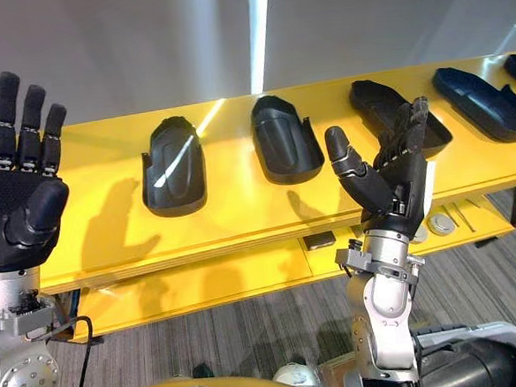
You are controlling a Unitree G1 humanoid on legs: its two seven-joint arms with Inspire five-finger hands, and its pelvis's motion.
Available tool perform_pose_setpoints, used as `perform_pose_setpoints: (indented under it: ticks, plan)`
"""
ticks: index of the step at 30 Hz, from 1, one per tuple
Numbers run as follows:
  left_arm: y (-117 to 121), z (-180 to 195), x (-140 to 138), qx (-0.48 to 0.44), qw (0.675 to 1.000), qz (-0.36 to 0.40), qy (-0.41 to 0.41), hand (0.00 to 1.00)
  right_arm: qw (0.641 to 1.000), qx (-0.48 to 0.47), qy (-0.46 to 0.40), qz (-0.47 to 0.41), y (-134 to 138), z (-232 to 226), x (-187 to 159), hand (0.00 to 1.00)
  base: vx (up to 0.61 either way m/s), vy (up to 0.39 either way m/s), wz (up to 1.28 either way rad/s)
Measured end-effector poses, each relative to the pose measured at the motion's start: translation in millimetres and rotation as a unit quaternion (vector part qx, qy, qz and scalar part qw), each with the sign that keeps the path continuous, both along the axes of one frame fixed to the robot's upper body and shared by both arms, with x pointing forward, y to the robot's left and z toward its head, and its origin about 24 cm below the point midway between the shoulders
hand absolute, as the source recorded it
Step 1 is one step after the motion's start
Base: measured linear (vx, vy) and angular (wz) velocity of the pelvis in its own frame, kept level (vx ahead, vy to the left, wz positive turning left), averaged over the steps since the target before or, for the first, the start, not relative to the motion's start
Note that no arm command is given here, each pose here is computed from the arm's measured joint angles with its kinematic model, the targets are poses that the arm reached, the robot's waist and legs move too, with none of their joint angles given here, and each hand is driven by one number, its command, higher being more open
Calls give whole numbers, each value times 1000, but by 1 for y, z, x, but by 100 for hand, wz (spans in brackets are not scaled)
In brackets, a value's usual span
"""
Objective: Walk over and take three plastic housings, then place them on the shelf
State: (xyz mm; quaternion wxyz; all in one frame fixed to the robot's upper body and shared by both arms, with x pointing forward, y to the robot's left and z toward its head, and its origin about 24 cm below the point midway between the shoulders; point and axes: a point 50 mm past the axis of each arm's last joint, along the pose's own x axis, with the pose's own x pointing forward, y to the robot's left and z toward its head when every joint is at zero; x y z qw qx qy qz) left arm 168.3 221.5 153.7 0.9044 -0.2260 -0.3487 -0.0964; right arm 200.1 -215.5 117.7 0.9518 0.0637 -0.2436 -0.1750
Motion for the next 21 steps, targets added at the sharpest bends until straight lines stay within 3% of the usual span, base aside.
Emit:
perform_pose_setpoints:
  ticks: [14, 19, 21]
  plan:
    - [3, -2, 5, -34, 988, 142, 53, 100, 999, -27, 13, 36, 0, -4, -3, 100, -2, -6, -8]
    - [5, -6, 3, 83, 948, 294, 90, 100, 997, -26, 19, 72, 13, -7, 0, 100, -20, 18, 28]
    - [7, -7, 2, 111, 937, 317, 98, 100, 996, -24, 26, 81, 16, -8, 1, 100, -10, 20, 35]
